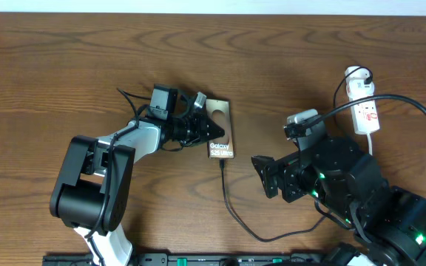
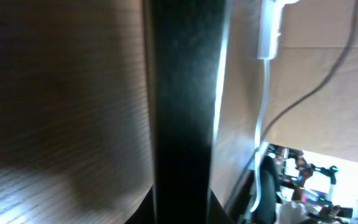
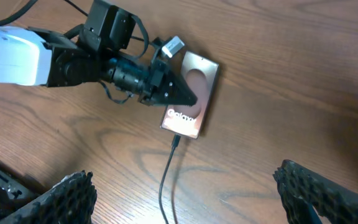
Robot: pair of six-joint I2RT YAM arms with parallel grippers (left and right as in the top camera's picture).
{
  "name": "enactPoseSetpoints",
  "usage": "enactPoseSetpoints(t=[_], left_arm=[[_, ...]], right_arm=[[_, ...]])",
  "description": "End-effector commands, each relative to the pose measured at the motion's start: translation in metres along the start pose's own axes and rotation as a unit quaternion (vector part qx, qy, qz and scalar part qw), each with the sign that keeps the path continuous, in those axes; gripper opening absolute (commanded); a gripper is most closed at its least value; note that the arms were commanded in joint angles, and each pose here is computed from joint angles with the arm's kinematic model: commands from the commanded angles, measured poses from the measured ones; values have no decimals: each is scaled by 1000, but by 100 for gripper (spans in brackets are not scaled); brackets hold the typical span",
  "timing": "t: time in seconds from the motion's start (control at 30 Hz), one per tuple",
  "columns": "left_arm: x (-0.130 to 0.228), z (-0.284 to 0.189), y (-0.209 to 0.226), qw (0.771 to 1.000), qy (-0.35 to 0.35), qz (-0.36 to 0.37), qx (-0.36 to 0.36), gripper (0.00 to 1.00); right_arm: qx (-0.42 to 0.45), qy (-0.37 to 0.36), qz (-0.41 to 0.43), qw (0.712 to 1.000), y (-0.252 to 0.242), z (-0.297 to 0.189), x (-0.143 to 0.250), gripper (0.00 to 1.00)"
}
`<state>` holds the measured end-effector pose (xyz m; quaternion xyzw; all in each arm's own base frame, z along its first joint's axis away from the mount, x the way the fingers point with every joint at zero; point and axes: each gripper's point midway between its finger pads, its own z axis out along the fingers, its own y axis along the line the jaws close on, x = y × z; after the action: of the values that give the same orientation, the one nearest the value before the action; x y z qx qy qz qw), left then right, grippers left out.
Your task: Plug charger to phone and switch on socket
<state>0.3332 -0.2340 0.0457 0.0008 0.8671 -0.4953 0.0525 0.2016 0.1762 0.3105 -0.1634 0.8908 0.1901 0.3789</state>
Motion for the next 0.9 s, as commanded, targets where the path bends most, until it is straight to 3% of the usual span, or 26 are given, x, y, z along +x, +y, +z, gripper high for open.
enactPoseSetpoints(t=[0.0, 0.33, 0.43, 0.67, 0.87], left_arm=[[-5, -5, 13, 998, -12, 44, -52, 8], [0, -6, 20, 995, -2, 75, -69, 9], [-1, -6, 20, 995, -3, 77, -70, 15], [-2, -6, 22, 994, -5, 78, -75, 17], [-2, -6, 22, 994, -6, 78, -75, 28]], right_arm=[[7, -7, -1, 1000, -2, -3, -6, 93], [6, -6, -1, 1000, -2, -2, -5, 94], [6, -6, -1, 1000, -1, -2, -5, 94], [6, -5, 9, 1000, -1, -2, -5, 94], [7, -2, 31, 999, -2, -2, -3, 93]])
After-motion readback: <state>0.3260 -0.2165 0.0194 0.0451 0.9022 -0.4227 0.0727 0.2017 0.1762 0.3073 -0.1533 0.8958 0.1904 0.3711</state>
